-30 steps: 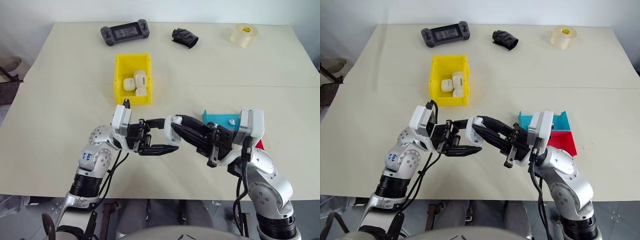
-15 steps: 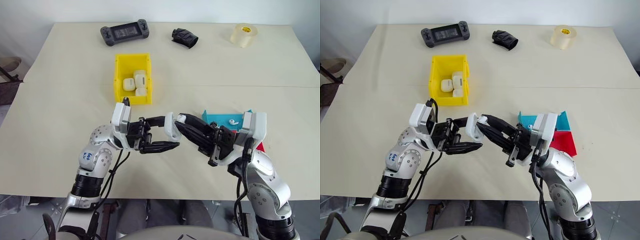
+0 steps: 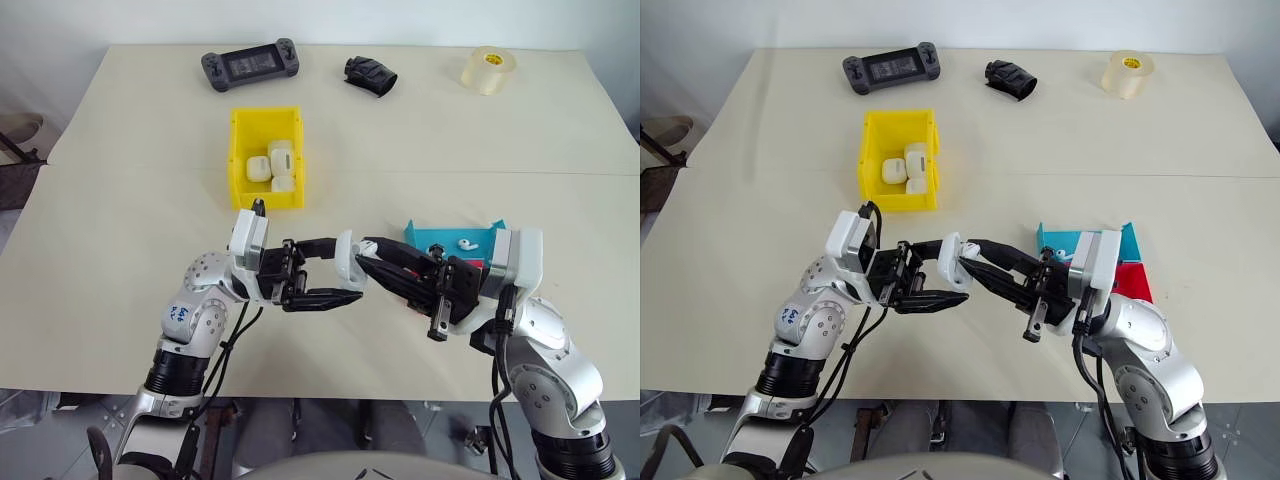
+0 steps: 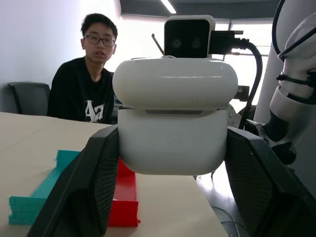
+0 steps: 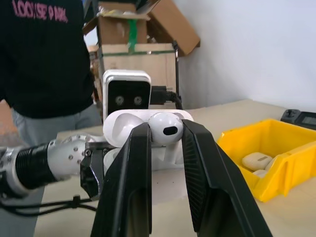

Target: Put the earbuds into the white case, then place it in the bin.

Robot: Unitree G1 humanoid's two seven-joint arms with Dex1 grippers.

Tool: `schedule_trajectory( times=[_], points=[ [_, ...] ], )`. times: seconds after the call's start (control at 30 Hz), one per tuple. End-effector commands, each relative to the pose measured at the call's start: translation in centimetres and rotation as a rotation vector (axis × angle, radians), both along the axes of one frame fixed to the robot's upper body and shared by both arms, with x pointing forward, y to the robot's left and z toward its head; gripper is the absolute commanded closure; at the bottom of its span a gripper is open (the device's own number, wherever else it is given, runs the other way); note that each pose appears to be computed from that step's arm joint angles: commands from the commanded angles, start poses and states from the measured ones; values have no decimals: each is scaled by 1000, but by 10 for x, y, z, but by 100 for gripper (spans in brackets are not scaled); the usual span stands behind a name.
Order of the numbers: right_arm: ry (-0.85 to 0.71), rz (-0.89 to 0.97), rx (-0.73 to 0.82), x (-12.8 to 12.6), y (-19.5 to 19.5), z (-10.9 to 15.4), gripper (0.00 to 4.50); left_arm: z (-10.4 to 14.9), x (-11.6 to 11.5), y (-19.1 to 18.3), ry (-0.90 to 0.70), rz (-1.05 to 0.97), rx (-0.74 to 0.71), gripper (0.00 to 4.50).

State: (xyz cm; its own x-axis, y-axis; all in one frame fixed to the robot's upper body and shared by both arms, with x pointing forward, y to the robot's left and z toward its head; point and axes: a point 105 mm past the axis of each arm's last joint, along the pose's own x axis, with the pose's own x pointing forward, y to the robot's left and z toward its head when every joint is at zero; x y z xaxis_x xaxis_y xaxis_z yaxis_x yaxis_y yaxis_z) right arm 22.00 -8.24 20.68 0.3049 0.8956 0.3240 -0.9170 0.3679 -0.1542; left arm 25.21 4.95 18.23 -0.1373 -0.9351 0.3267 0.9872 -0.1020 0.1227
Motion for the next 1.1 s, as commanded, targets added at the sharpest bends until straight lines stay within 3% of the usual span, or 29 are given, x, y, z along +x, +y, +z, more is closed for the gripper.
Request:
schedule_trajectory(
  times=[0.03, 0.73, 1.1],
  points=[
    [50, 7, -49, 0, -5, -13, 400, 22, 0, 9, -84, 42, -85, 171],
    [18, -10, 55, 16, 5, 1, 400, 17, -7, 8, -90, 25, -73, 171],
    [79, 44, -101, 15, 1, -21, 400, 23, -4, 6, -110, 33, -93, 171]
  ],
)
